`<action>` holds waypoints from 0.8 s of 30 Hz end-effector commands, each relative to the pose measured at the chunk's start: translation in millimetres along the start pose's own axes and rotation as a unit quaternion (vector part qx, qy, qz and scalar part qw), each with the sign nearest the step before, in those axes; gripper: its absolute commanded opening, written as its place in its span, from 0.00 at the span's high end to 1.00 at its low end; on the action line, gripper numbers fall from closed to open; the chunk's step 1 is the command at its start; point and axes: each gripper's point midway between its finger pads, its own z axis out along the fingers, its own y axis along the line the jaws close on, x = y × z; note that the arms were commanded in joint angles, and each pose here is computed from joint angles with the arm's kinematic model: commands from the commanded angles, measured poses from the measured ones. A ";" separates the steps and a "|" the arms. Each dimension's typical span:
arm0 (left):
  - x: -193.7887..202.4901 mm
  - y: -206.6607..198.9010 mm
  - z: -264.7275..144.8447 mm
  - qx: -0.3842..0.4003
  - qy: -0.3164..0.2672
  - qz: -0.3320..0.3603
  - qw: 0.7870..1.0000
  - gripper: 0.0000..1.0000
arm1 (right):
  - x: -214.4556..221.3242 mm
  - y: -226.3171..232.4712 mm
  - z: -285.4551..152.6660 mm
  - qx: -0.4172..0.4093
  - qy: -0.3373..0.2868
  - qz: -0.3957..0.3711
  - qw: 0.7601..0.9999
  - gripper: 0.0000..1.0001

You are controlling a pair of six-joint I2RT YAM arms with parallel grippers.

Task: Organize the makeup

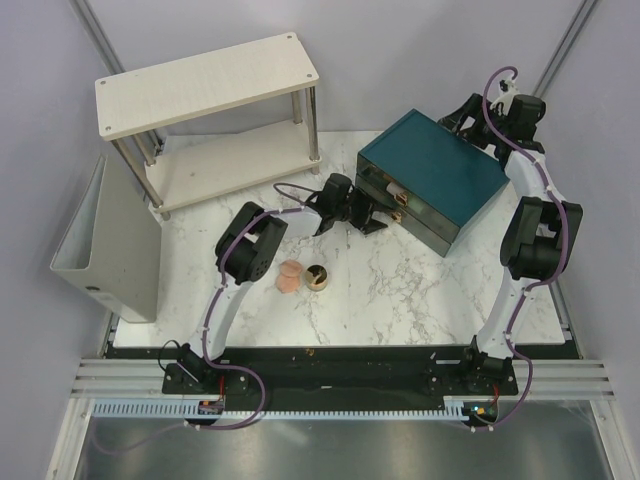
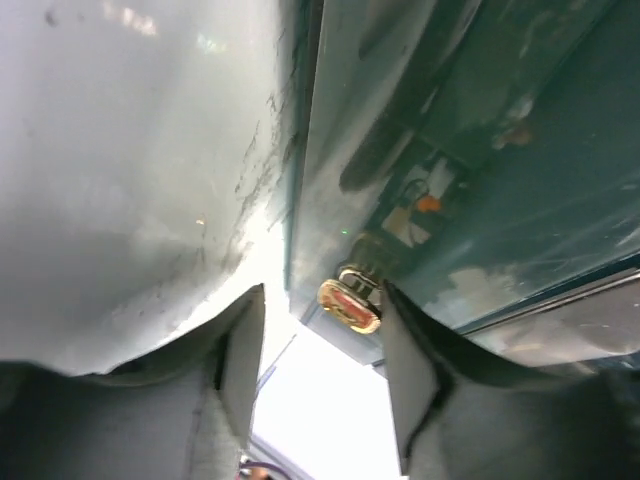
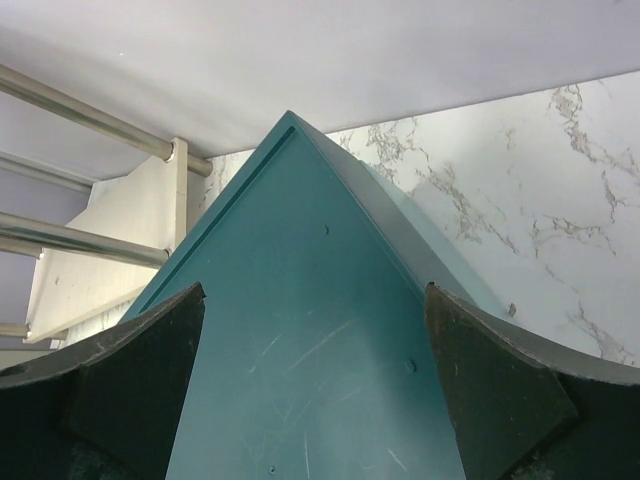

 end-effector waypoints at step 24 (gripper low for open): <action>31.3 -11.8 -9.8 0.024 0.036 0.081 0.996 0.35 | -13.5 39.7 -26.5 -0.031 -0.024 -0.028 0.999 0.02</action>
